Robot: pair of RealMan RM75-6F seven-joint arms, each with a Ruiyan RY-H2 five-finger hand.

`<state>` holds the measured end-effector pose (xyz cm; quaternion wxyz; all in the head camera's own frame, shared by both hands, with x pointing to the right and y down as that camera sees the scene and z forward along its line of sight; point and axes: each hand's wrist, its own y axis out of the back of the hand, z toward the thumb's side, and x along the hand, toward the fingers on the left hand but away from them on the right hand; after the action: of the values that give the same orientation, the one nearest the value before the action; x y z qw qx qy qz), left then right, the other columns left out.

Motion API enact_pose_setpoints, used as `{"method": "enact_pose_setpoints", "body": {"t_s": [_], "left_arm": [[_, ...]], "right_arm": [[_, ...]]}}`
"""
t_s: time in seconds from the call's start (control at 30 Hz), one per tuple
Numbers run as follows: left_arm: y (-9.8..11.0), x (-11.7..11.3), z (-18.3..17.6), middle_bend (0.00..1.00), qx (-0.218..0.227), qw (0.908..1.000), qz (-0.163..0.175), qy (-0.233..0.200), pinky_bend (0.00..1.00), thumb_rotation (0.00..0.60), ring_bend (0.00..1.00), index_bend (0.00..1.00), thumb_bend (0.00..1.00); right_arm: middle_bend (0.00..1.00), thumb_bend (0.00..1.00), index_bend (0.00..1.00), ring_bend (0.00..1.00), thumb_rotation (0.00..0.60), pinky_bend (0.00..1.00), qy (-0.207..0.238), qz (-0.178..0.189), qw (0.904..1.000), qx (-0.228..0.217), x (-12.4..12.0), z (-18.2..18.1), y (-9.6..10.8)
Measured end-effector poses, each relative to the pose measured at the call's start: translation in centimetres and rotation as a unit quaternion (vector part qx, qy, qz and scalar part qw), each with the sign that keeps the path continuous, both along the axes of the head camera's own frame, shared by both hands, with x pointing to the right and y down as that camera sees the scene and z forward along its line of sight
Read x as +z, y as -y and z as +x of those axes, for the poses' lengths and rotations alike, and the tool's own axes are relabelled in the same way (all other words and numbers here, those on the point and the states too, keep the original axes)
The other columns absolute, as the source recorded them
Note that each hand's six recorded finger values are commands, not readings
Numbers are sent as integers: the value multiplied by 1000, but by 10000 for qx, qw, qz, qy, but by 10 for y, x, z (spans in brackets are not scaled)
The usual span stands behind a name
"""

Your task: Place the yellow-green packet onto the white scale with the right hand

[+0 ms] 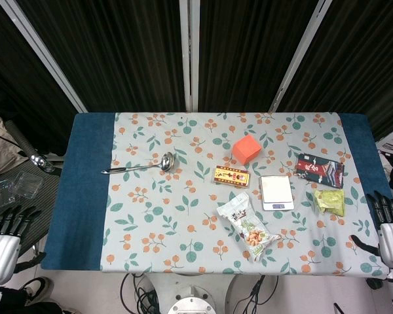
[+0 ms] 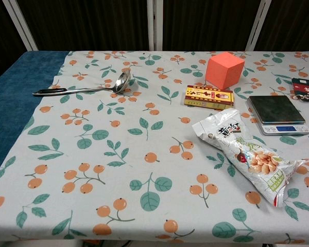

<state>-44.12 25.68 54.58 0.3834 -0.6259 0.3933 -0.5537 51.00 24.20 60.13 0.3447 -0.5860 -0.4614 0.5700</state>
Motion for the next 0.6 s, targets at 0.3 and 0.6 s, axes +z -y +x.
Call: {"method": "enact_pose_setpoints", "body": {"t_s": [0.3,0.6], "left_arm": [[-1,-1,0,92,-6,10000,13,-7,55,600,0,155,36],[1,1,0,92,-6,10000,-20,-7,56,600,0,156,35]], "right_arm": [[0,28,0,0,600,0,-14,-8,10000,25,0,2,0],[0,26,0,0,600,0,-335,-289,9990,105,11,13,8]]}}
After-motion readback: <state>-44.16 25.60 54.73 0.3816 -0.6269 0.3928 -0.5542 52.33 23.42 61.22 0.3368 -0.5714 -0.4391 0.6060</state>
